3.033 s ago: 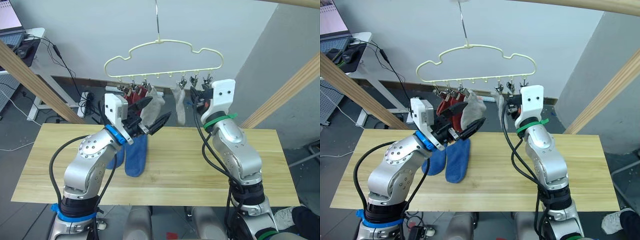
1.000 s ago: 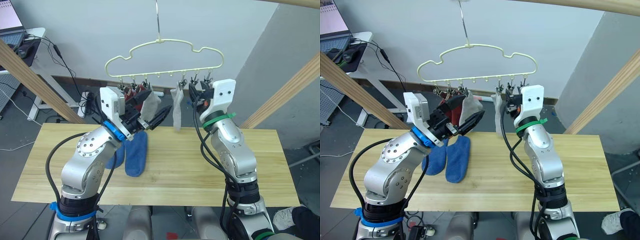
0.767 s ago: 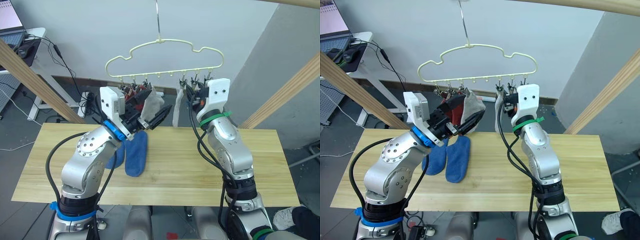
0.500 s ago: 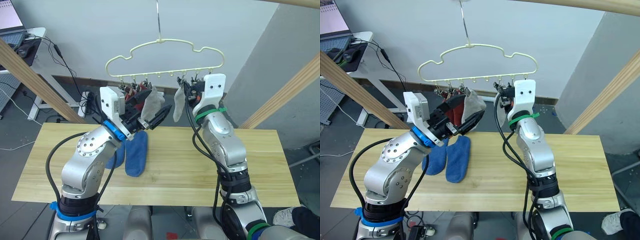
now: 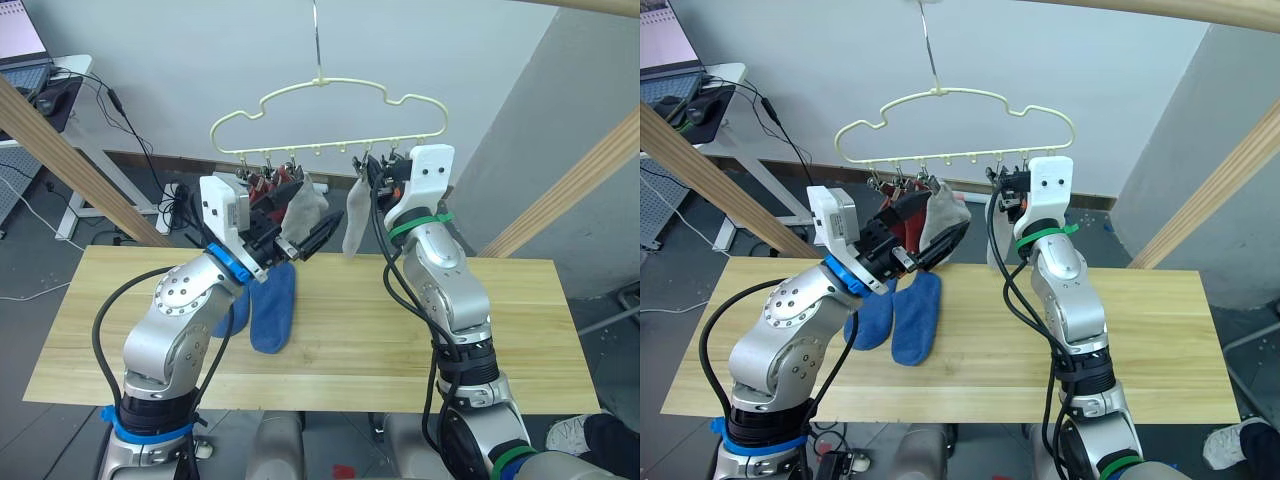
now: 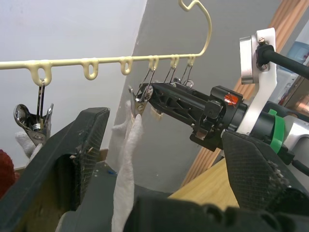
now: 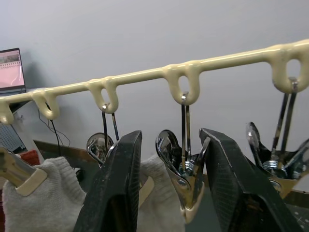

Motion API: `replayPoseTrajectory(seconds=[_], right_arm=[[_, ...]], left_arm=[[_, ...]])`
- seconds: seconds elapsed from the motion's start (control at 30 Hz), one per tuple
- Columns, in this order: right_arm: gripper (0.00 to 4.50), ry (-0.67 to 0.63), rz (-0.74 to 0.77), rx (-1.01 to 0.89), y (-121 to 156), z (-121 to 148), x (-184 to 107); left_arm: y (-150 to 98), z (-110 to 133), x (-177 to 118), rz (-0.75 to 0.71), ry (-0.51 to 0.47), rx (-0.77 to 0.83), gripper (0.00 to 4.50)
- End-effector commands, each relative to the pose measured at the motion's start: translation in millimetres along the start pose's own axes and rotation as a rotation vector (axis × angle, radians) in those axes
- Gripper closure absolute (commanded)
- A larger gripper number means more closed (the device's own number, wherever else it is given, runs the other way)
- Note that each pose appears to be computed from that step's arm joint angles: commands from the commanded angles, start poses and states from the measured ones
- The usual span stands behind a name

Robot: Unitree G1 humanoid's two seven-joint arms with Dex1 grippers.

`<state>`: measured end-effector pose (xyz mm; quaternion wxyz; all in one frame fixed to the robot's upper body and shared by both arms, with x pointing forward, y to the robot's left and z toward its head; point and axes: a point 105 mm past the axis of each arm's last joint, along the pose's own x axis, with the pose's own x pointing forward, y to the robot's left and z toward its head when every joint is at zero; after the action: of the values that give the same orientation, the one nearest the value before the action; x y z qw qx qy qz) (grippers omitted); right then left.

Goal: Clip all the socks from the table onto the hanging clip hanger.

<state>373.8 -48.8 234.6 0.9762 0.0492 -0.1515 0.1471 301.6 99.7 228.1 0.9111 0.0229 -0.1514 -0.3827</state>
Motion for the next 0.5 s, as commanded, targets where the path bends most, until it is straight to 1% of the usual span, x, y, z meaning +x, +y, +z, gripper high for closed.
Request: replayPoseTrajectory(seconds=[0.03,0.3,0.4,0.5], right_arm=[[2.54,-0.072,-0.002,0.008,1.4,18.5,0.7],[2.54,-0.084,-0.018,0.005,-0.9,20.9,1.0],[3.15,-0.092,-0.023,0.004,-1.8,23.0,1.9],[4.03,-0.097,-0.022,0.003,-1.7,24.1,2.3]], left_arm=[[-5.5,20.5,-1.0,-0.017,-0.077,0.032,0.27],[-5.3,21.0,-1.3,-0.015,-0.079,0.032,0.27],[-5.2,21.0,-1.0,-0.015,-0.079,0.032,0.27],[-5.3,21.0,-0.9,-0.016,-0.078,0.032,0.27]])
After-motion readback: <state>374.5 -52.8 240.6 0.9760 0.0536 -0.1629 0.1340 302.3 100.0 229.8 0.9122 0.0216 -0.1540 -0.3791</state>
